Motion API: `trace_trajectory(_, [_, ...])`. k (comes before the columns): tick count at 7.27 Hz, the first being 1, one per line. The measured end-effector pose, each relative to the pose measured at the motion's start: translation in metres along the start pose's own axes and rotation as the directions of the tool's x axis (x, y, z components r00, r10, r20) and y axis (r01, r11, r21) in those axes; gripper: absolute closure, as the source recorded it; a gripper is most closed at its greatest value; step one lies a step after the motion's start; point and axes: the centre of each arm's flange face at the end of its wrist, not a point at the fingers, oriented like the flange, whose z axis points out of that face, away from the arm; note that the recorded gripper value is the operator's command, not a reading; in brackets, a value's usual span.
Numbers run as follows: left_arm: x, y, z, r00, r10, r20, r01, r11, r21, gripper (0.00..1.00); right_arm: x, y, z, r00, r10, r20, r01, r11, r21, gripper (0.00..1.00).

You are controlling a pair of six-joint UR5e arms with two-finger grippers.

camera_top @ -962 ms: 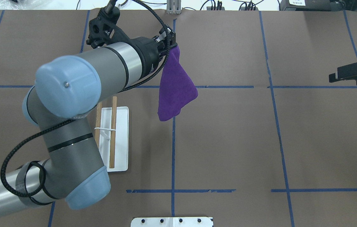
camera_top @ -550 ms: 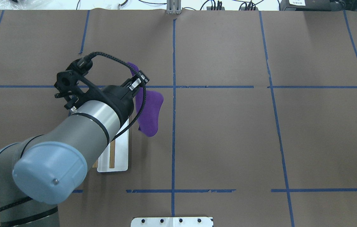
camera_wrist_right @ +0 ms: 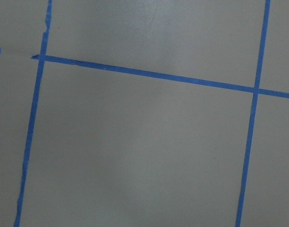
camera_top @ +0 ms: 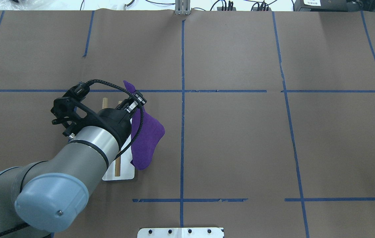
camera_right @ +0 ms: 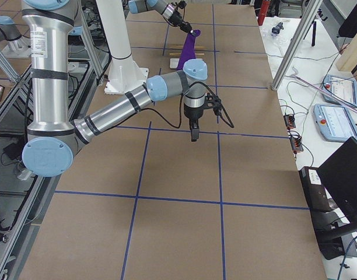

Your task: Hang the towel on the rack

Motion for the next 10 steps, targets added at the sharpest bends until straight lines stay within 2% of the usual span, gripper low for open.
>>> trace_trajectory(2, [-0.051, -0.021, 0.006, 0.995, 0.061, 0.073, -0.064, 0.997, 0.038, 1.00, 0.007, -0.002, 0.007, 1.000, 0.021, -0.002, -0.021, 1.000, -0.015, 0.00])
trace_trajectory(4, [-0.105, -0.035, 0.014, 0.978, 0.131, 0.162, -0.143, 0.988, 0.063, 1.00, 0.003, -0.013, 0.005, 1.000, 0.022, 0.003, -0.022, 1.000, 0.000, 0.00])
trace_trajectory(5, [-0.125, -0.039, 0.017, 0.968, 0.158, 0.197, -0.174, 0.982, 0.067, 0.82, 0.008, -0.016, 0.007, 1.000, 0.031, 0.000, -0.031, 1.000, 0.000, 0.00])
trace_trajectory(6, [-0.134, -0.040, 0.020, 0.962, 0.172, 0.214, -0.190, 0.980, 0.066, 0.01, 0.017, -0.018, 0.009, 0.999, 0.051, -0.002, -0.051, 0.999, -0.003, 0.00])
trace_trajectory(8, [-0.150, -0.031, 0.032, 0.944, 0.216, 0.250, -0.234, 0.971, 0.043, 0.00, 0.037, -0.019, 0.010, 0.998, 0.066, -0.006, -0.066, 0.998, -0.001, 0.00])
trace_trajectory(10, [-0.152, -0.037, 0.038, 0.908, 0.308, 0.283, -0.304, 0.951, -0.057, 0.00, 0.075, -0.015, 0.015, 0.999, 0.036, -0.015, -0.036, 0.999, -0.009, 0.00])
